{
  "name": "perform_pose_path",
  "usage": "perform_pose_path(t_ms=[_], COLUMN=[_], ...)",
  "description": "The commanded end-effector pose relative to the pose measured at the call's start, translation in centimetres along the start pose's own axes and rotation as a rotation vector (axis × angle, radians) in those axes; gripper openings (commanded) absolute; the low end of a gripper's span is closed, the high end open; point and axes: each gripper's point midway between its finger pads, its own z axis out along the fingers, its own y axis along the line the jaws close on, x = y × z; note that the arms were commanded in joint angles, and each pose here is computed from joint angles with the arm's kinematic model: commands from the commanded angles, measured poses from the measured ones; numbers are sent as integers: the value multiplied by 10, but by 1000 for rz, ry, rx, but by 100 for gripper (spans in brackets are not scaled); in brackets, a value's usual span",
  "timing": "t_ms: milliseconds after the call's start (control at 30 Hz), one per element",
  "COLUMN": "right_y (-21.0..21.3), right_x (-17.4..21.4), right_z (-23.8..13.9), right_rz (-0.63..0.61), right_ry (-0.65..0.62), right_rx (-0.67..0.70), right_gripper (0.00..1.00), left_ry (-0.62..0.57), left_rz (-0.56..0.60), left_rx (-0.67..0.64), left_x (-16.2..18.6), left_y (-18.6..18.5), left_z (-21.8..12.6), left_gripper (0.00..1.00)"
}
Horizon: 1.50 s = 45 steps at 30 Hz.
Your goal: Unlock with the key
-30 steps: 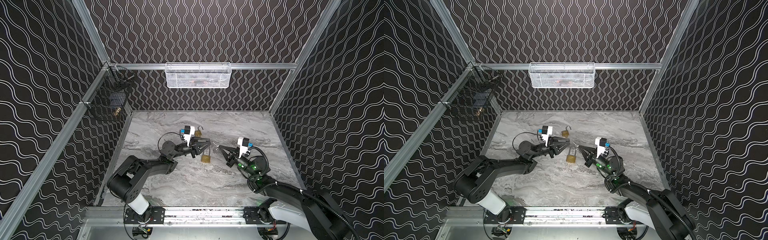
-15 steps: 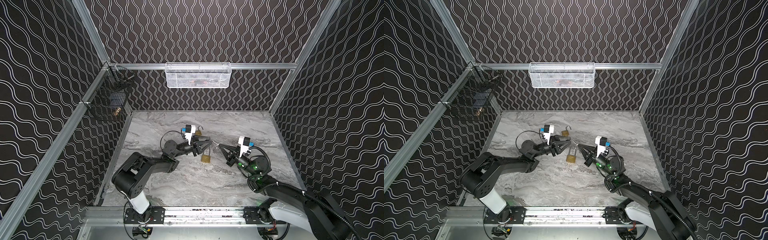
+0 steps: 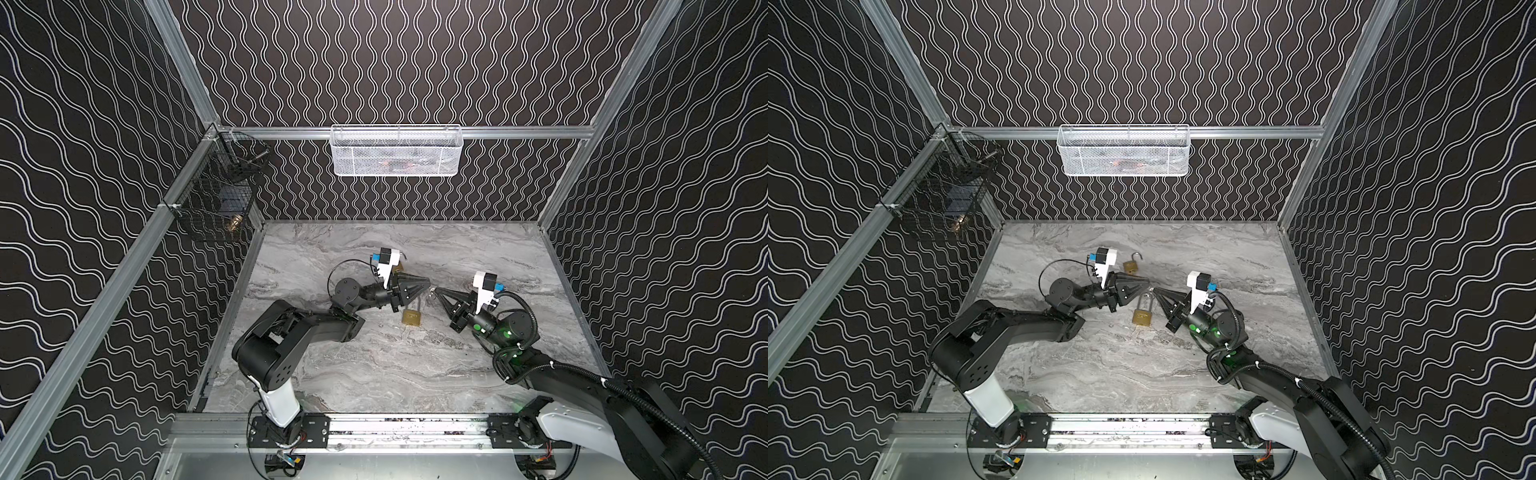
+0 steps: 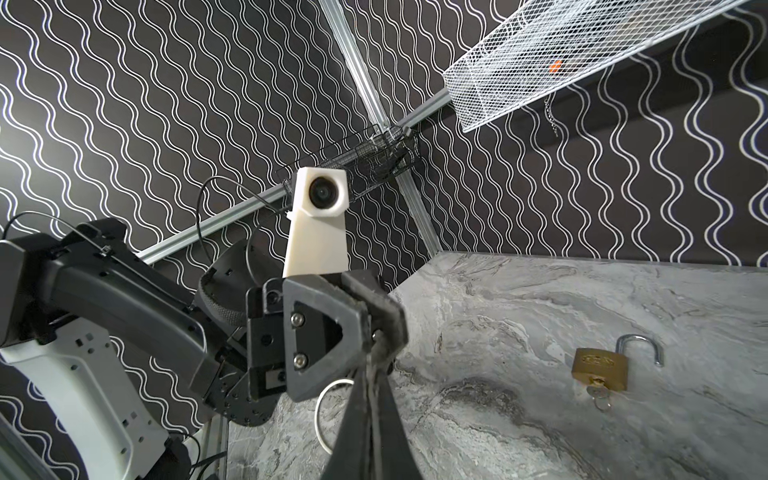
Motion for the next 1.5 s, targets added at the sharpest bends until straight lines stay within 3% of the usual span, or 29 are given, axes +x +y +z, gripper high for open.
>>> perform_pose_path(t_ms=[0, 200, 233, 400, 567, 700, 867, 1067, 1167, 1333, 1467], right_y=[10, 8, 7, 5, -7, -3, 18, 35, 36, 35, 35], right_x=[-13, -12, -11, -8, -11, -19, -12, 0, 2, 9, 14], right_z=[1, -1, -2, -13, -36, -37, -13, 3, 7, 12, 13], right_rz=[-28, -14, -10, -18, -68, -127, -185, -169, -154, -132, -118], right_ry=[-42, -50, -50, -56, -68, -39, 111, 192, 201, 231, 250], right_rx=[-38, -27, -25, 7, 138, 160, 27, -116, -140, -160, -170], right_gripper=[0, 0, 4, 49, 65, 66, 63, 61, 58, 42, 41], left_ry=[-2, 13, 13, 37, 118, 204, 295, 374, 382, 368, 359], left_rz=[11, -29, -32, -58, -42, -16, 49, 112, 115, 119, 124], left_rx=[46, 79, 82, 81, 77, 61, 50, 15, 16, 27, 27], left_x=[-5, -8, -10, -17, -15, -6, -2, 3, 4, 3, 1], left_y=[-9, -12, -12, -8, -7, -8, -19, -26, -29, -30, -30], left_z=[3, 9, 9, 5, -1, -3, -7, -12, -12, -11, -10], left_gripper=[0, 0, 0, 0, 0, 0, 0, 0, 0, 0, 0])
